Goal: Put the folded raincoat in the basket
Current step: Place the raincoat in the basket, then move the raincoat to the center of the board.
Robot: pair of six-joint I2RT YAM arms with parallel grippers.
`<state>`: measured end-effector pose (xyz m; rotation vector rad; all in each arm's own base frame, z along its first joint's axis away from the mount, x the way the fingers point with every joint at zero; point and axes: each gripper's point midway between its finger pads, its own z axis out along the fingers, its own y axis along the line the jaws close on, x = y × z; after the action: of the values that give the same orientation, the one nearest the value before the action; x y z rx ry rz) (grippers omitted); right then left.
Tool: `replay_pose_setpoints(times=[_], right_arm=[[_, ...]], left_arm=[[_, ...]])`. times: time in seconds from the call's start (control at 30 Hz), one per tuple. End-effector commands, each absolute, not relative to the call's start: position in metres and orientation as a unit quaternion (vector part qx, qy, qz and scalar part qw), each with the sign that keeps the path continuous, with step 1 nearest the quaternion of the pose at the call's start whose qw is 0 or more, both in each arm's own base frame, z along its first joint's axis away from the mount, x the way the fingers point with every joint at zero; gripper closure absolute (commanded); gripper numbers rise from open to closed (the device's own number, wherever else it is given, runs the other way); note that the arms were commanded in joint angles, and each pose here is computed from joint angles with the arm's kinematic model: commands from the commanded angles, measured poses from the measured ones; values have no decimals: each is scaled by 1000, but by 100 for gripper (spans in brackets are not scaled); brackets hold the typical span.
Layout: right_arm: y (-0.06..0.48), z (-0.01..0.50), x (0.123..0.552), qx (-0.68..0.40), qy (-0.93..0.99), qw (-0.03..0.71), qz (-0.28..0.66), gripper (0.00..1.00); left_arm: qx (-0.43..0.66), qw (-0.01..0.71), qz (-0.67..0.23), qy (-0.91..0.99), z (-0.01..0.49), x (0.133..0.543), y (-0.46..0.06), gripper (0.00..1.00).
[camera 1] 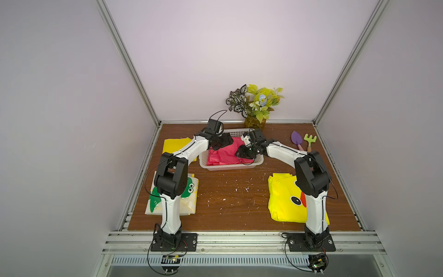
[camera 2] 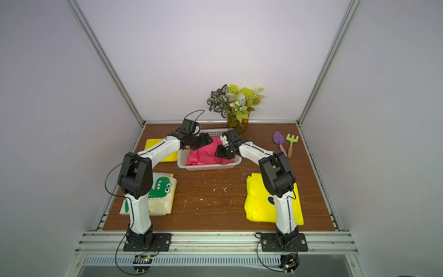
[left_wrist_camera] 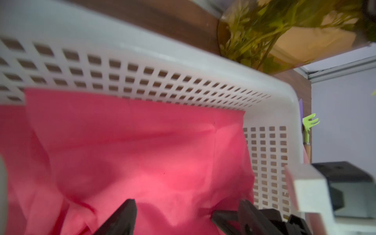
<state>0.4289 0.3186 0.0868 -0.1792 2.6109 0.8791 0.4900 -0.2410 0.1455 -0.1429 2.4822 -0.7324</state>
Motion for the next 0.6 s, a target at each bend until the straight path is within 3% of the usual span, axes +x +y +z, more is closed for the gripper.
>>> replay_pose_setpoints(times=[0.0, 0.17, 0.23, 0.3, 0.57], right_arm=[[325, 155, 440, -106, 900, 254, 340, 50], [326, 213, 439, -124, 874, 305, 358, 45], [323, 235, 434, -125, 863, 325, 365, 44], [318, 257, 426, -124, 853, 347, 371, 44], [281, 282, 379, -83, 849, 390, 346, 43]], left_arm=[[7, 347, -234, 908, 214, 486, -234, 18], [31, 443, -201, 873, 296, 464, -208, 12], [29, 479, -181, 859, 325, 447, -190, 0], [28, 513, -160, 843, 351, 427, -171, 0], [-31, 564, -149, 812, 364, 342, -114, 0]])
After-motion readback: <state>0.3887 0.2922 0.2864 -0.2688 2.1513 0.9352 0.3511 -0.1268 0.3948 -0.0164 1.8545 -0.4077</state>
